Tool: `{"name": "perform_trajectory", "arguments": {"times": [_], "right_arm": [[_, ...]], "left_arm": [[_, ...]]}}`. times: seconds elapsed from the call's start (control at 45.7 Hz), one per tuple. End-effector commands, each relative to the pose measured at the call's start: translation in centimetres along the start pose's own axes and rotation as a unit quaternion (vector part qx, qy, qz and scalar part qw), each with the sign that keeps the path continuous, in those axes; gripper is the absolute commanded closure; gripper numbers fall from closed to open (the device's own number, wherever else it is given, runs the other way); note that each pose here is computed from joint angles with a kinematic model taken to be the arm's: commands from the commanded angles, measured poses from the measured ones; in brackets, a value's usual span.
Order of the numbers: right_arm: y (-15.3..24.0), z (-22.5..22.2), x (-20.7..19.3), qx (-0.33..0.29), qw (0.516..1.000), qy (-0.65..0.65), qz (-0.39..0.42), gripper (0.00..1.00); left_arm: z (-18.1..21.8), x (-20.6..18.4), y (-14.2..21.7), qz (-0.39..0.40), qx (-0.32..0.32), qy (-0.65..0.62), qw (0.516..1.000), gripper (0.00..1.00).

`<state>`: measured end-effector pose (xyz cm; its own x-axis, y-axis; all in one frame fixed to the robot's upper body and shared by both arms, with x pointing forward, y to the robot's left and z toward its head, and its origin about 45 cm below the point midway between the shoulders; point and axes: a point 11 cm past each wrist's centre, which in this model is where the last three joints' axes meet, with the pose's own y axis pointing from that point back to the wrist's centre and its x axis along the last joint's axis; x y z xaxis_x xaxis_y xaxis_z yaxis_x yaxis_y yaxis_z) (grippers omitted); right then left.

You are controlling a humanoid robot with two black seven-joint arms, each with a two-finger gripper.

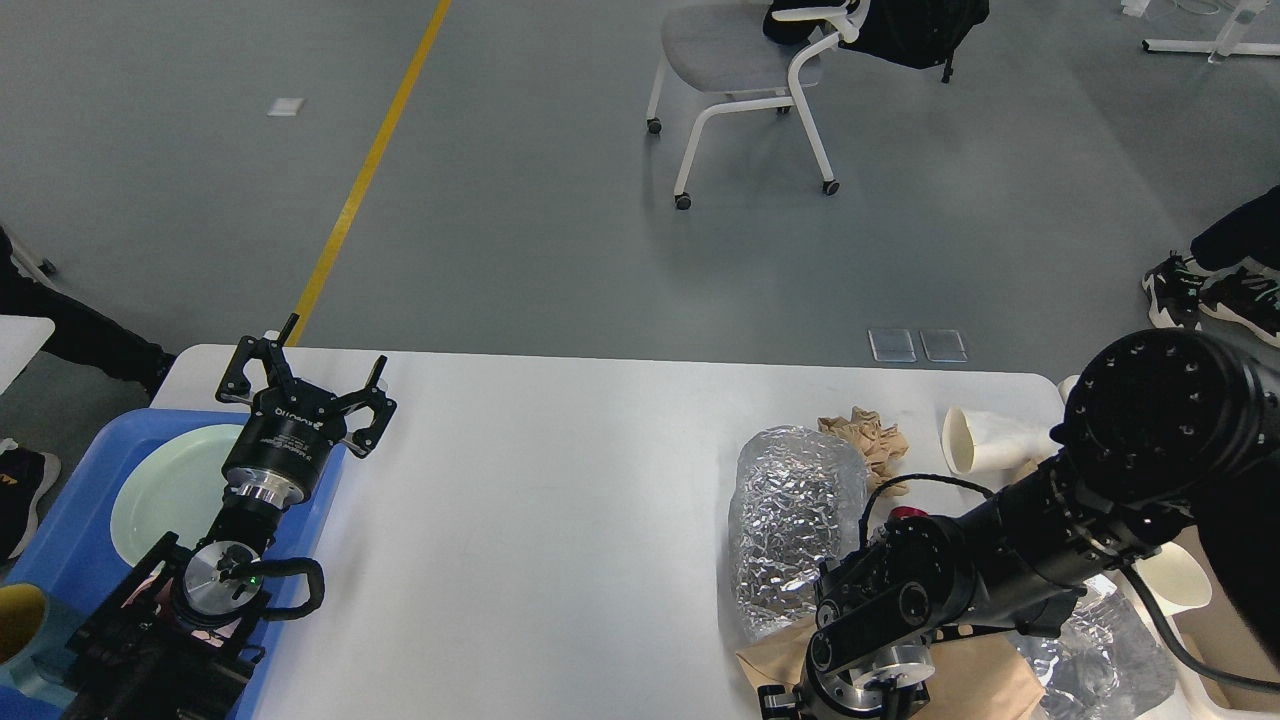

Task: Tidy desktop
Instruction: 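Lower the right gripper and grasp the crumpled brown kraft paper, then lift the brown paper with the right gripper and drop it into the white bin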

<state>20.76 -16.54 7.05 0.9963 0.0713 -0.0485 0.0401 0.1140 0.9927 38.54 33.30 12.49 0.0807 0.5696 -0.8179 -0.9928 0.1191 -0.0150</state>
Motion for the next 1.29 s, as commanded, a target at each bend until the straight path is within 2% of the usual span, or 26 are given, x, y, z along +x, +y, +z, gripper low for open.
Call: {"name": "perform_trajectory", "arguments": {"times": [0.0, 0.766, 1.007, 1.27], "right_arm": [[-0.4, 0.8, -0.5, -0.008, 1.0, -0.015, -0.012, 1.0], [1.1, 0.6, 0.4, 0.004, 0.998, -0.066, -0.009, 1.0], [7.7, 1.1, 1.8, 0.046, 0.994, -0.084, -0.052, 1.0], [13.4, 1.2, 3.7, 0.073, 0.99, -0.107, -0.048, 1.0]], "left_arm": [[0.0, 0.0, 0.0, 0.0, 0.0, 0.0, 1.0, 0.04], [0.0, 0.0, 0.0, 0.0, 0.001, 0.0, 1.0, 0.04], [0.0, 0.0, 0.0, 0.0, 0.0, 0.0, 1.0, 0.04], [0.0, 0.0, 0.0, 0.0, 0.001, 0.0, 1.0, 0.04]]}}
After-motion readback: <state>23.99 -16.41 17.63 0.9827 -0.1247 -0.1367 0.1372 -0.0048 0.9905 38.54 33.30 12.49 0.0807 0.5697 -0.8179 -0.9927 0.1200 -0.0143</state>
